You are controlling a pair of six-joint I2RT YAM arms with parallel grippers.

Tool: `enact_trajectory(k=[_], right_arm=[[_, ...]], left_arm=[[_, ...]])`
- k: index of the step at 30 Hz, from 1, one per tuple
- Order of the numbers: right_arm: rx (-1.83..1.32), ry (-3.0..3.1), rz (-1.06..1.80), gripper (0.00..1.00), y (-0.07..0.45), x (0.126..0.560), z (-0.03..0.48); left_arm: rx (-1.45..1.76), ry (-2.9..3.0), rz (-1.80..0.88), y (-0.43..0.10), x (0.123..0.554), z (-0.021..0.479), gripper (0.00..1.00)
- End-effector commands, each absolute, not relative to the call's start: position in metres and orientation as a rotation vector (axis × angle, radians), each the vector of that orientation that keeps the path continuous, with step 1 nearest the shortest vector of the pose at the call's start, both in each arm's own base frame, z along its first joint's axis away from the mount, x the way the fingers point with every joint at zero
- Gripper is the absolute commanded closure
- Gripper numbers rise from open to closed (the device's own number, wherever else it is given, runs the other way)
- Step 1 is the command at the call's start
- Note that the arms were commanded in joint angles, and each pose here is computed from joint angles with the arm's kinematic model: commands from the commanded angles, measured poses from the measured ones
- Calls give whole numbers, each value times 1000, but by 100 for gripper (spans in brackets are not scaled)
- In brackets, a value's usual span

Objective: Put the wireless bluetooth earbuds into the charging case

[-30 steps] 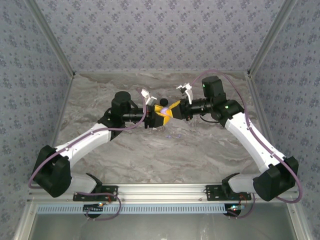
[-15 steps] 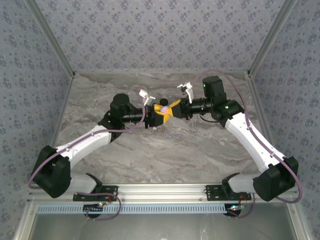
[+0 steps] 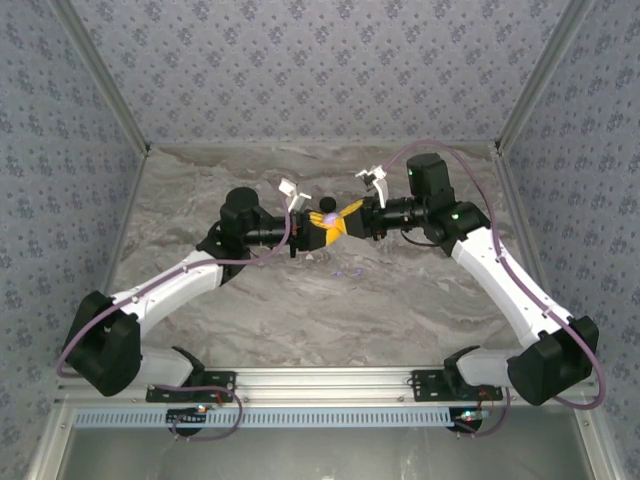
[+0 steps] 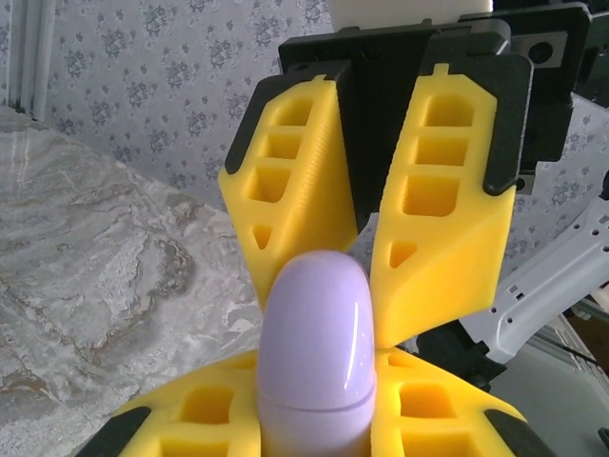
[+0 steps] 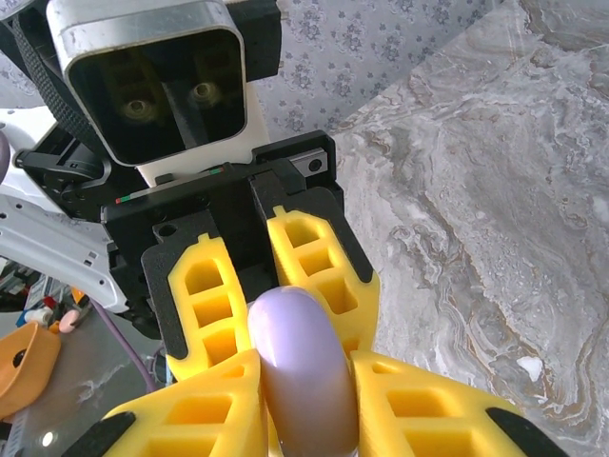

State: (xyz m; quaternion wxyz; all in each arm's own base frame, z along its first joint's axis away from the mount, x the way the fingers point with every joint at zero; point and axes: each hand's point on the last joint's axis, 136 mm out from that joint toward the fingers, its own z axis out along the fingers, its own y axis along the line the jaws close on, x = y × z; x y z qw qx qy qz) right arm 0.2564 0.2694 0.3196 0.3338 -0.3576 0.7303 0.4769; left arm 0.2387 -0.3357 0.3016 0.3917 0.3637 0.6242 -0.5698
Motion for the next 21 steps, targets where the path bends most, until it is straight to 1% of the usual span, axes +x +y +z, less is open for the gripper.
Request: enact_trajectory(k=[1, 5, 8, 15, 21], right_arm=[[-934, 1895, 1228, 70, 266, 248, 328], [-941, 1928, 1175, 61, 264, 246, 322], [-937, 1950, 1145, 57, 262, 247, 318], [-955, 1964, 1121, 52, 262, 245, 316], [-930, 2000, 1062, 50, 259, 252, 310]], left_arm=[[945, 1503, -1388, -334, 236, 312, 88], [993, 1443, -1327, -333, 226, 311, 87], [1018, 1426, -1307, -333, 223, 312, 87], [1045, 1399, -1295, -334, 218, 313, 86], [1077, 1377, -1272, -333, 212, 314, 86]])
